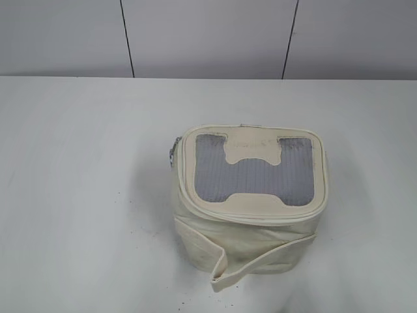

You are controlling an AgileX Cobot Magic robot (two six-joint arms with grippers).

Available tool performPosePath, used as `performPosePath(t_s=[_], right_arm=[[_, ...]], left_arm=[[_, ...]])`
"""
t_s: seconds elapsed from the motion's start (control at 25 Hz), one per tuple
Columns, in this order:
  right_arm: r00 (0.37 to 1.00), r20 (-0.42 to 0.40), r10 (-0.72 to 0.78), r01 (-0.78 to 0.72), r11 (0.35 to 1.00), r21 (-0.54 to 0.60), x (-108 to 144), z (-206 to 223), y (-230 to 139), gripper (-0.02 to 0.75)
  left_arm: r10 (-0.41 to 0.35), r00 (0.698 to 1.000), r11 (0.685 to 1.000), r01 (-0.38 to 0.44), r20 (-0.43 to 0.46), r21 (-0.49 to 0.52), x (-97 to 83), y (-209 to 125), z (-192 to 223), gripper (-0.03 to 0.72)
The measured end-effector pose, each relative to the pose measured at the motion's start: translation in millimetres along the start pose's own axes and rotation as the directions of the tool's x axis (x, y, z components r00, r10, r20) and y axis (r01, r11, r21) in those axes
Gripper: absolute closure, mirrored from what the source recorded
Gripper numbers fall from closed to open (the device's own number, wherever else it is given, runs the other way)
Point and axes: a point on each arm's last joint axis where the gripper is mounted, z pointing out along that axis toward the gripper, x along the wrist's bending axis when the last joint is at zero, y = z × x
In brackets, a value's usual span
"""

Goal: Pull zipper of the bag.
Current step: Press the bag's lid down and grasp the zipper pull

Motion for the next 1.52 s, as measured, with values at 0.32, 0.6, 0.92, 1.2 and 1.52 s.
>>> performPosePath(t_s=[0.32,0.6,0.92,1.2,1.52], right_arm=[[1.0,0.0,0.0,0.0,1.0,0.0,0.0,0.0,0.0,0.289],[1.0,0.0,0.0,0.0,1.0,0.0,0.0,0.0,0.0,0.289],[1.0,0.0,0.0,0.0,1.0,0.0,0.0,0.0,0.0,0.289],[1.0,0.0,0.0,0.0,1.0,0.0,0.0,0.0,0.0,0.289],[1.0,-0.001,0.0,0.0,1.0,0.0,0.1,0.0,0.0,0.289]], left_arm=[[0.0,1.0,1.0,0.0,0.0,0.0,0.0,0.0,0.0,0.276],[0.0,1.0,1.0,0.0,0.0,0.0,0.0,0.0,0.0,0.276],[0.0,1.0,1.0,0.0,0.0,0.0,0.0,0.0,0.0,0.276],[0.0,1.0,1.0,0.0,0.0,0.0,0.0,0.0,0.0,0.276],[0.0,1.0,1.0,0.0,0.001,0.0,-0.1,0.0,0.0,0.274]])
